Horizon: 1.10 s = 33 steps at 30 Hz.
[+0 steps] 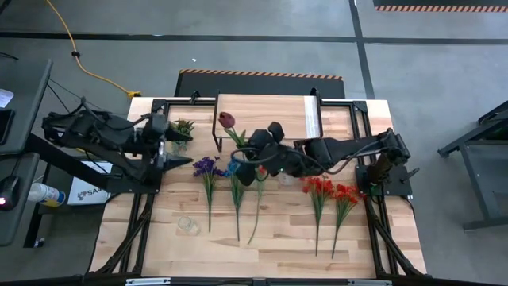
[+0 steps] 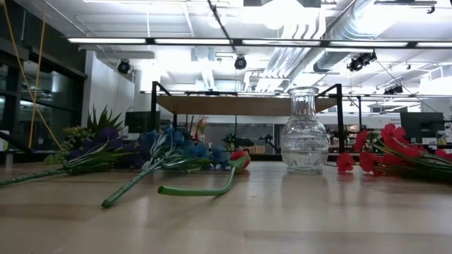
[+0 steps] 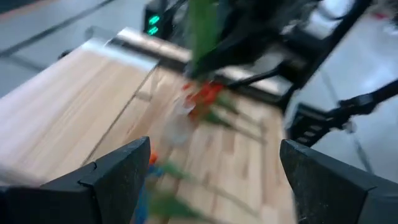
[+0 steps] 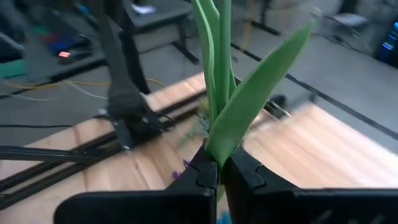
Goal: Pick and place flowers into a vace then onto a shelf
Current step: Put the red flower into the bottom transparent vase
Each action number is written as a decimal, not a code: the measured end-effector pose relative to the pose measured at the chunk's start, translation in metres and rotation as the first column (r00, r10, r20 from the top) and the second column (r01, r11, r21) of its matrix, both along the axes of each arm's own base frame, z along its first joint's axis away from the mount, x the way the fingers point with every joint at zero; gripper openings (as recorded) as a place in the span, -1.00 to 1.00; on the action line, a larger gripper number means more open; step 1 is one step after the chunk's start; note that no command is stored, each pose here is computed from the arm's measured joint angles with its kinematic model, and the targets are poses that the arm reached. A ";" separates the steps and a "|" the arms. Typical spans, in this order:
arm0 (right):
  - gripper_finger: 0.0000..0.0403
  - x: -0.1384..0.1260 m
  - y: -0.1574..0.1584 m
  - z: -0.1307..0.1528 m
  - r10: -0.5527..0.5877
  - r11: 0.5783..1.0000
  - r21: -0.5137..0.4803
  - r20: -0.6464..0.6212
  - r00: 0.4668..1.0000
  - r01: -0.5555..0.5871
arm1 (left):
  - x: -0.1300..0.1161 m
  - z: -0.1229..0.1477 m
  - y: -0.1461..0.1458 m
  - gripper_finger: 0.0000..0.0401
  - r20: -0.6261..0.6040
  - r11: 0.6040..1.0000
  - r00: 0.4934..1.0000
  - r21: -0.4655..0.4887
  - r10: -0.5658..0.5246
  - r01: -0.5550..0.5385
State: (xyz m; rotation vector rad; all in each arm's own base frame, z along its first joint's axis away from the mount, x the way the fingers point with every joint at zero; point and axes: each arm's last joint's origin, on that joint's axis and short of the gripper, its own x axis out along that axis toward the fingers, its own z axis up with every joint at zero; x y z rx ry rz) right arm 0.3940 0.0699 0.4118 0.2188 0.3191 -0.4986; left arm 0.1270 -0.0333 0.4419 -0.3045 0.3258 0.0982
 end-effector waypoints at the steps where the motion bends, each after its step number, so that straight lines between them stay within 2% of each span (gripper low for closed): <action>1: -0.99 0.002 -0.002 0.003 0.032 0.999 -0.006 0.018 0.999 -0.031 | 0.005 0.003 -0.002 0.95 0.029 1.000 0.999 0.004 -0.021 0.021; 5: -0.99 0.009 -0.008 0.012 0.161 0.987 -0.018 0.087 0.983 -0.160 | 0.022 0.011 -0.009 0.94 0.126 0.996 0.989 0.051 -0.081 0.075; 8: -0.99 0.011 -0.012 0.015 0.237 0.972 -0.030 0.111 0.965 -0.235 | 0.031 0.011 -0.012 0.94 0.135 0.991 0.985 0.094 -0.104 0.092; 16: -0.99 0.010 -0.013 0.022 0.369 0.929 -0.046 0.142 0.918 -0.367 | 0.042 0.004 -0.013 0.94 0.086 0.990 0.996 0.142 0.004 -0.016; 24: -0.99 0.012 -0.016 0.027 0.450 0.893 -0.075 0.174 0.876 -0.444 | 0.056 -0.004 -0.016 0.94 0.040 0.988 0.998 0.144 0.049 -0.054; 33: -0.99 0.007 -0.027 0.039 0.474 0.880 -0.098 0.226 0.851 -0.464 | 0.074 -0.019 -0.022 0.94 -0.045 0.983 0.993 0.153 0.108 -0.100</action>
